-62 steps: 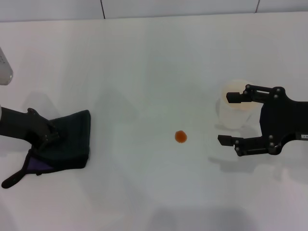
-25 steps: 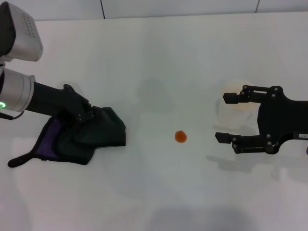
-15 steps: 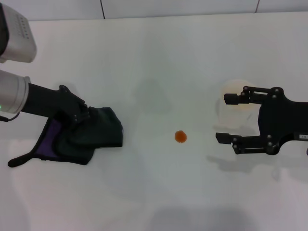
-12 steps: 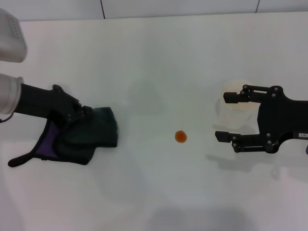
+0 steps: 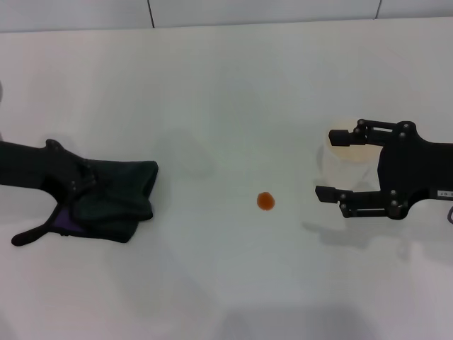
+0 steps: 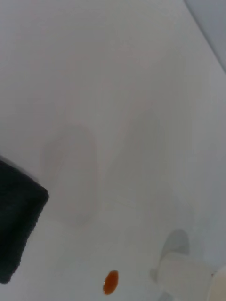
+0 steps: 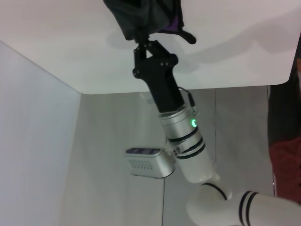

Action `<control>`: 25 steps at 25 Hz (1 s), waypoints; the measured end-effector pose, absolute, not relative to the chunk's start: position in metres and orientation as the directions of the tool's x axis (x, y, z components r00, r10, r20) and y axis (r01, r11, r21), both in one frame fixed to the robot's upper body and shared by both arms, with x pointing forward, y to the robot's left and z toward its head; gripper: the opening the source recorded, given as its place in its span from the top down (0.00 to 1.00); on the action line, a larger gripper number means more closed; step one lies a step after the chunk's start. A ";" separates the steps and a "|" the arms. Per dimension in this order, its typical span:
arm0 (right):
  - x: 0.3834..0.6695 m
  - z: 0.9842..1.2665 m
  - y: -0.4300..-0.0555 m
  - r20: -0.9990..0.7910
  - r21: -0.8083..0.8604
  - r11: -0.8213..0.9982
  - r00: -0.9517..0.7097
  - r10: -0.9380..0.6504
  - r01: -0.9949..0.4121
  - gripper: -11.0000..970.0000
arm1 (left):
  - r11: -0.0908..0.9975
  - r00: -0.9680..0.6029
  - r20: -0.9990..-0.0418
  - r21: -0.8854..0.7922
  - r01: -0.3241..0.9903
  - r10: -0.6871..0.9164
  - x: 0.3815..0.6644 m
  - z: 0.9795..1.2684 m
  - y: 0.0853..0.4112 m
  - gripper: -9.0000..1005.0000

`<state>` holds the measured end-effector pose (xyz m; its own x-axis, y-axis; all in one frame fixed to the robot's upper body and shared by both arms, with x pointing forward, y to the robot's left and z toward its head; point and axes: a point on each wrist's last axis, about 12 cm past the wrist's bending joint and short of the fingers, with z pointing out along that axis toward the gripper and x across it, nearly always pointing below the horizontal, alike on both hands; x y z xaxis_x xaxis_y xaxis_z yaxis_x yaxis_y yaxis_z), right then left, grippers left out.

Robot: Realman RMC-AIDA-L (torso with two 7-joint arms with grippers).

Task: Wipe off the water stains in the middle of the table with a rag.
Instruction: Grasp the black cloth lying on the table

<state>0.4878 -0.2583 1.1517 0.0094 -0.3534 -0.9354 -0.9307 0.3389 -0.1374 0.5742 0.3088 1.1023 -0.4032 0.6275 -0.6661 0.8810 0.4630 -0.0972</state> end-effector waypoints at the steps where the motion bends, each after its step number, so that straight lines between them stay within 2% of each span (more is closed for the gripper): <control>1: 0.488 1.151 -0.258 -0.936 -0.135 0.341 0.007 -0.352 -0.930 0.18 | 0.465 -0.406 -0.665 -0.099 0.880 0.626 0.573 1.101 0.310 0.96; 18: 0.491 1.147 -0.259 -0.939 -0.120 0.362 -0.012 -0.342 -0.925 0.18 | 0.481 -0.428 -0.650 -0.109 0.870 0.628 0.567 1.095 0.314 0.96; 25: 0.493 1.148 -0.260 -0.940 -0.124 0.371 -0.012 -0.342 -0.920 0.18 | 0.485 -0.432 -0.651 -0.109 0.867 0.625 0.568 1.095 0.314 0.89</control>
<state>0.4928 -0.2598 1.1477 -0.0117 -0.3418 -0.9397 -0.9203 0.3713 -0.1235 0.5678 0.3136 1.0953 -0.4315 0.6249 -0.6506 0.8675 0.4853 -0.1092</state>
